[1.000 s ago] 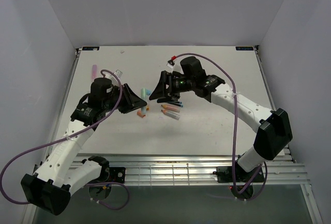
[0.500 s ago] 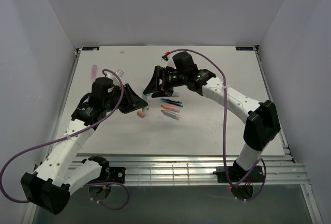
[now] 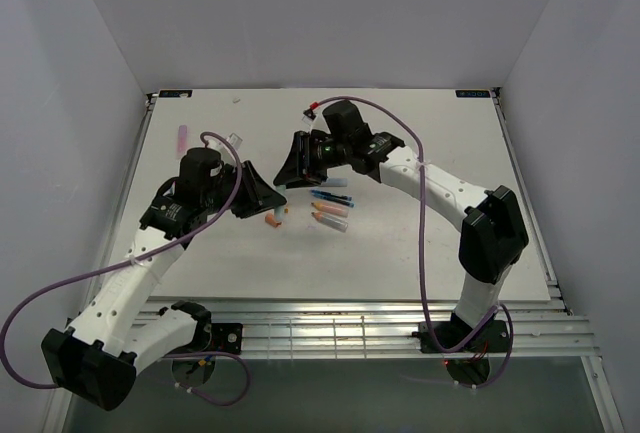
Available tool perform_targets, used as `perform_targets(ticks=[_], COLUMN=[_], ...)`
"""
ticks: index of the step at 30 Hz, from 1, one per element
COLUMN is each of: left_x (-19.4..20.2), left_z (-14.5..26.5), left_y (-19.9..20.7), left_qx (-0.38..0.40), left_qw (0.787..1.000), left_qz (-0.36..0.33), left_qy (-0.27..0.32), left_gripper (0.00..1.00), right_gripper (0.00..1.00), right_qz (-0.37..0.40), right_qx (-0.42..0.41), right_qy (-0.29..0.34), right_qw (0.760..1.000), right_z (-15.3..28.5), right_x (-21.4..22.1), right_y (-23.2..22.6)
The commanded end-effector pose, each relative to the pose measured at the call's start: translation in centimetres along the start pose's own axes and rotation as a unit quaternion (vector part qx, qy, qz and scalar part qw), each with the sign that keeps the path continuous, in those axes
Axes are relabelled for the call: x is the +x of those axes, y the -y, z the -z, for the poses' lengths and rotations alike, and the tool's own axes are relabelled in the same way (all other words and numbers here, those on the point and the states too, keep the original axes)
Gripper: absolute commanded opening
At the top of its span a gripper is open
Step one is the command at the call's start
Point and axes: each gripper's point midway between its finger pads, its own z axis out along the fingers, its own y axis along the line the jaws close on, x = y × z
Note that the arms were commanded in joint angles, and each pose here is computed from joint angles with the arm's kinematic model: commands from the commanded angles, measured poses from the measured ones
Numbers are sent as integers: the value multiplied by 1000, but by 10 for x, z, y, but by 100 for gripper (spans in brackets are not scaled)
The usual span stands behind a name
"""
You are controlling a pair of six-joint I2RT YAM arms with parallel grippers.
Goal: Open the pen caps
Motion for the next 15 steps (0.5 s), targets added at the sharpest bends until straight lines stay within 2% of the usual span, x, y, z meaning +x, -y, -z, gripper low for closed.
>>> perform_targets(ticks=[1, 4, 5, 7, 15], left_x=[-8, -9, -9, -8, 7], left_z=[6, 4, 3, 0, -6], left_y=[13, 12, 12, 9, -7], left_qx=[15, 12, 11, 6, -14], left_qw=[1000, 1000, 1000, 1000, 1000], left_qz=[-20, -21, -20, -18, -11], left_qy=[13, 11, 12, 7, -16], left_gripper=[0, 0, 0, 0, 0], right_gripper=[40, 27, 17, 8, 8], right_qz=[19, 20, 19, 17, -12], right_qx=[-28, -30, -30, -25, 3], right_qy=[7, 4, 4, 9, 38], right_qw=[999, 999, 999, 1000, 999], right_z=[1, -2, -2, -2, -7], right_x=[-9, -7, -7, -9, -31], right_y=[-24, -26, -26, -24, -22])
